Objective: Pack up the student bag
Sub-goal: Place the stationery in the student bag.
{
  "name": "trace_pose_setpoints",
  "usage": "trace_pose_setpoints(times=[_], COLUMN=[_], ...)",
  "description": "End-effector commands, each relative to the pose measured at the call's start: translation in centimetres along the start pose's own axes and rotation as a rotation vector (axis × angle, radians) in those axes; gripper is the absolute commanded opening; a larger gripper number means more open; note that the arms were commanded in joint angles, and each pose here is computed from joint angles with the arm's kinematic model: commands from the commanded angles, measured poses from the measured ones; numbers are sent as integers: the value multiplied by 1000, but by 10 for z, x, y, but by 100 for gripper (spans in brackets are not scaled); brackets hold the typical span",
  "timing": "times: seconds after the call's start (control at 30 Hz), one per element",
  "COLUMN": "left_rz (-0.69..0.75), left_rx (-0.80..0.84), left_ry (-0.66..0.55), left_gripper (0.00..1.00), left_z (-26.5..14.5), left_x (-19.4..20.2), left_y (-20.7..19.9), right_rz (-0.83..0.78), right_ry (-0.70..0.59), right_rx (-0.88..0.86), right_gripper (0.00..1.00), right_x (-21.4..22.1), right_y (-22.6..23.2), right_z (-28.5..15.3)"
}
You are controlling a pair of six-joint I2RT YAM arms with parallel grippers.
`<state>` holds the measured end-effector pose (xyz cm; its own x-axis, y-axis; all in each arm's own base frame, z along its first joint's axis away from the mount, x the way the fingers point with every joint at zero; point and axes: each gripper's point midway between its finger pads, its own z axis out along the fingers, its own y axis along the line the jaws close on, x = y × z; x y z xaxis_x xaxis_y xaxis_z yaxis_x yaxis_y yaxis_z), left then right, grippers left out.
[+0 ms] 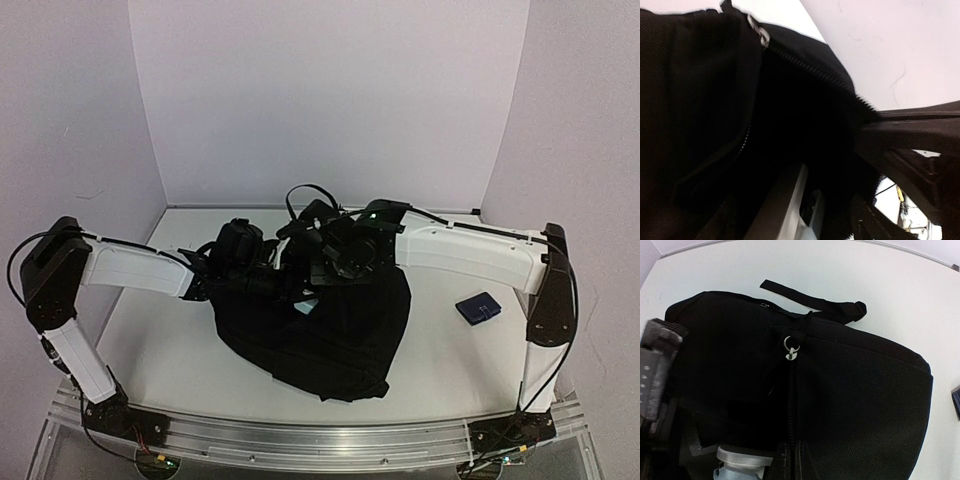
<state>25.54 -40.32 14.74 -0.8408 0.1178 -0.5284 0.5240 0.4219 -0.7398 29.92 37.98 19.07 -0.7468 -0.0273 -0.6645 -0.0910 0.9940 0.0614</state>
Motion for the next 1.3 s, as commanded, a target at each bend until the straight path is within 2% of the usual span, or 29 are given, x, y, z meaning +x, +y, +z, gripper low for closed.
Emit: trace_pose_setpoints(times=[0.0,0.1,0.23,0.3,0.33,0.43,0.67,0.8,1.27], left_rz=[65,66,55,49,45,41,26,22,42], left_rx=[-85,-142,-186,-176,-169,-149,-56,11,116], left_ry=[-43,-43,-35,-27,-23,-19,-2,6,70], left_gripper=[82,86,86,74,65,51,29,21,18], left_z=[-26,-34,-40,-43,-44,-46,-35,-24,26], left_x=[-9,-5,2,7,9,12,12,10,11], left_y=[-7,0,9,7,6,3,-10,-20,-37], right_rz=[39,27,18,15,14,5,-2,-3,-7], right_ry=[-78,-73,-64,-61,-61,-57,-58,-56,-52], right_rx=[-30,-33,-29,-26,-25,-28,-26,-24,-37], right_gripper=[0,0,0,0,0,0,0,0,0], right_x=[-27,-26,-23,-22,-21,-21,-21,-19,-19], right_y=[-7,-6,-6,-6,-6,-5,-5,-5,-3], right_z=[-28,-27,-23,-22,-21,-20,-19,-18,-16])
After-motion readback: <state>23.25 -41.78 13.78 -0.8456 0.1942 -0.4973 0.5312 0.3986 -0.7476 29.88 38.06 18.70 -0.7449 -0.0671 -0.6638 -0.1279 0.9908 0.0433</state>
